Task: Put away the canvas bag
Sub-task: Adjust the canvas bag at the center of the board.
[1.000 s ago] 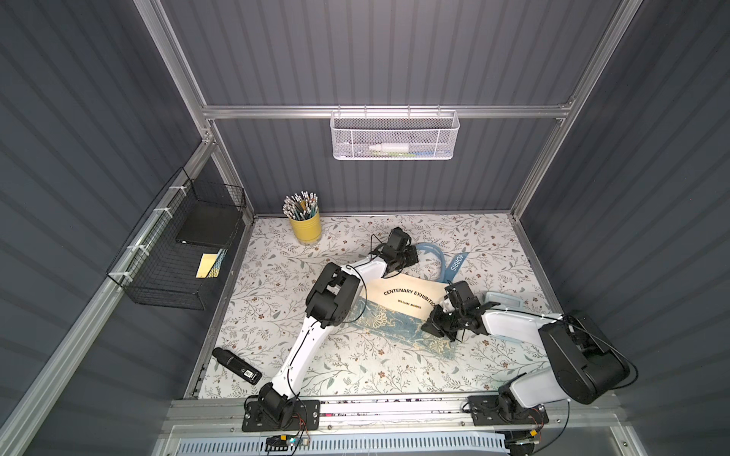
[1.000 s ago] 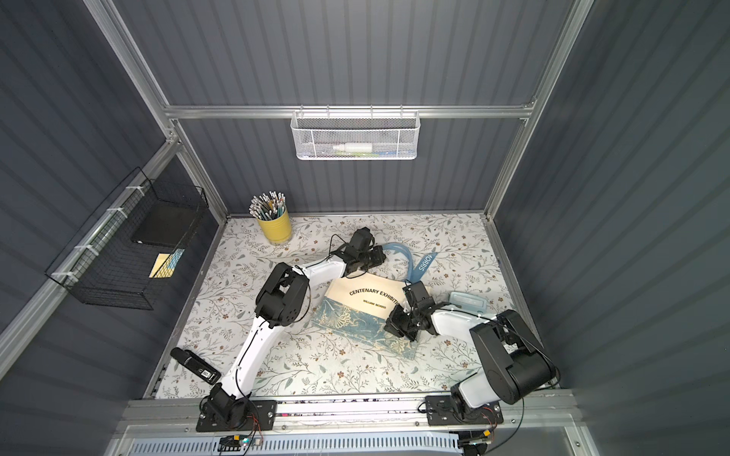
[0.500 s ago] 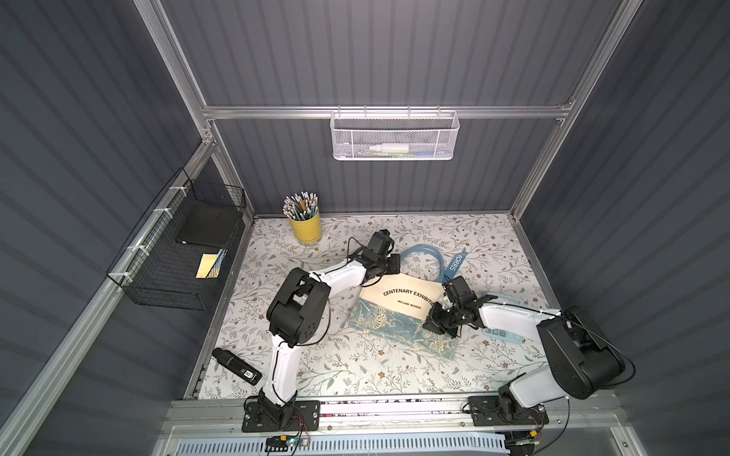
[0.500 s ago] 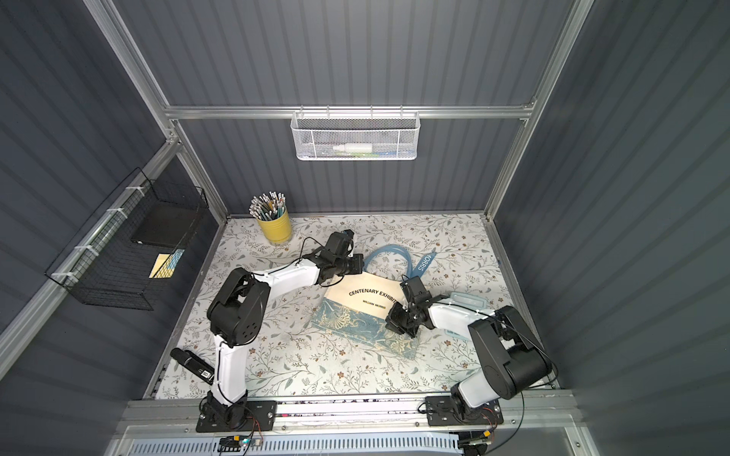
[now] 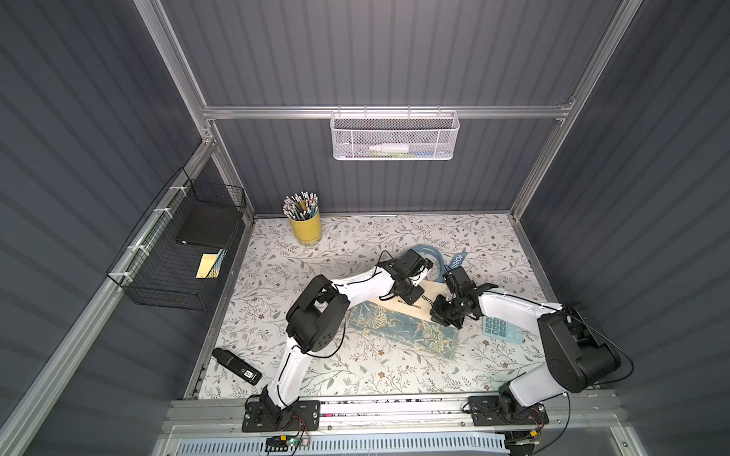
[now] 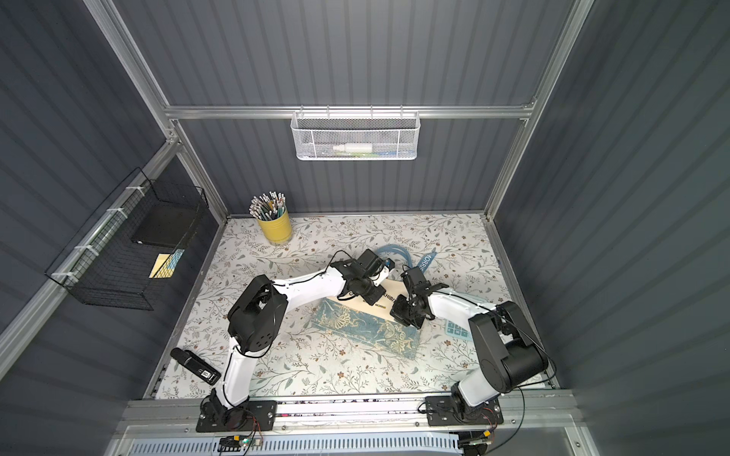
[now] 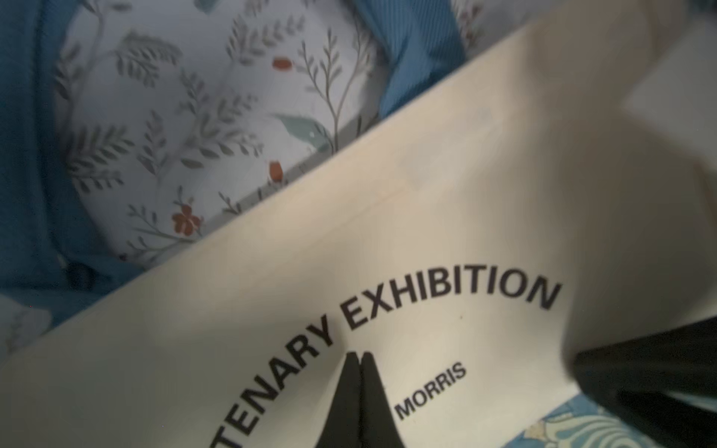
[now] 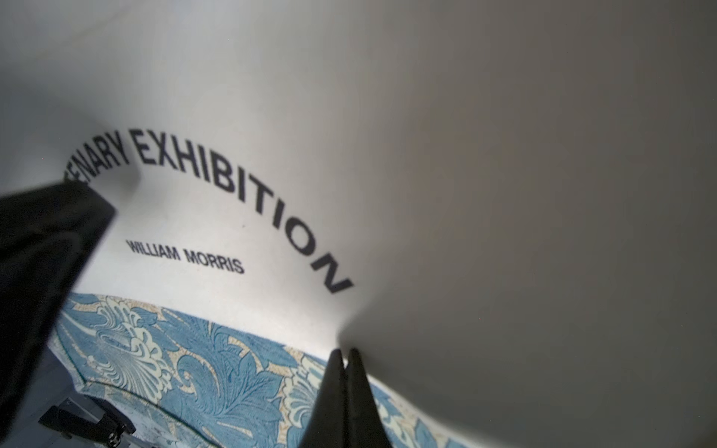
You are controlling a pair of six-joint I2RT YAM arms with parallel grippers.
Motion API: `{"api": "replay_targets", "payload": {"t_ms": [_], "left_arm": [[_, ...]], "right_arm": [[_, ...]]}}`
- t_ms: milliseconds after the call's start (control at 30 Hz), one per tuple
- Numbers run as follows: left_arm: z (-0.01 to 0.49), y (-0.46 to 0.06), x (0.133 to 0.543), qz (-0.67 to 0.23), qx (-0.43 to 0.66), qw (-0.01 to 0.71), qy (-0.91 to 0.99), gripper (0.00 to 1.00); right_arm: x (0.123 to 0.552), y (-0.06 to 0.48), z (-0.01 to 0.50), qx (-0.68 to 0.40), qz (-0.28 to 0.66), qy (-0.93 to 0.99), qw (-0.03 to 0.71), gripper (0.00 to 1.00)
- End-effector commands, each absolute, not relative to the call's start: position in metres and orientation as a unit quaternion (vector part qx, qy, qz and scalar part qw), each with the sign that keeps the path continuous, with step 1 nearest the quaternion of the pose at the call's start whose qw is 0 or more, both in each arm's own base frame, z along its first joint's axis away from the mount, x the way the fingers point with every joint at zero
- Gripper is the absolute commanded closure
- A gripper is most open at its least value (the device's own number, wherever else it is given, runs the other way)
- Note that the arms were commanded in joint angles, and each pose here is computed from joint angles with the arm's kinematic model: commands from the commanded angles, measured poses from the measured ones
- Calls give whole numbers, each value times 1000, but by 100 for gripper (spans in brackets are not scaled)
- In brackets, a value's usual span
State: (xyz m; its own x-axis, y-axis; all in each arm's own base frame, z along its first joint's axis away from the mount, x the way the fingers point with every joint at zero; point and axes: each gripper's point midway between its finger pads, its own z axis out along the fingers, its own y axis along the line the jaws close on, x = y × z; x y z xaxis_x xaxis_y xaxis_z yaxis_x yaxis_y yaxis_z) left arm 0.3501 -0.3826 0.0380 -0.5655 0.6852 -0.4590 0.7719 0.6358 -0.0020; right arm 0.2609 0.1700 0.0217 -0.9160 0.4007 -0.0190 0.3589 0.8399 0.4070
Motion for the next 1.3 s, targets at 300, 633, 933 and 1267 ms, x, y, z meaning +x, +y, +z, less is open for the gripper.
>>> {"api": "replay_targets", "payload": {"t_ms": [300,633,933,1267], "left_arm": [[6,-301,331,29,363,128,923,100],[-1,-272,302,21,304,93,948,100],[8,-264,295,13,283,113,952,100],[1,-268,310,23,278,119,953,100]], "right_arm": [[287,140,2,228,139,963,40,100],[328,159,-11,199,144,969,29,100],[357,175,-18,186,151,971,24,100],[350,173,-15,195,158,968,24,100]]}}
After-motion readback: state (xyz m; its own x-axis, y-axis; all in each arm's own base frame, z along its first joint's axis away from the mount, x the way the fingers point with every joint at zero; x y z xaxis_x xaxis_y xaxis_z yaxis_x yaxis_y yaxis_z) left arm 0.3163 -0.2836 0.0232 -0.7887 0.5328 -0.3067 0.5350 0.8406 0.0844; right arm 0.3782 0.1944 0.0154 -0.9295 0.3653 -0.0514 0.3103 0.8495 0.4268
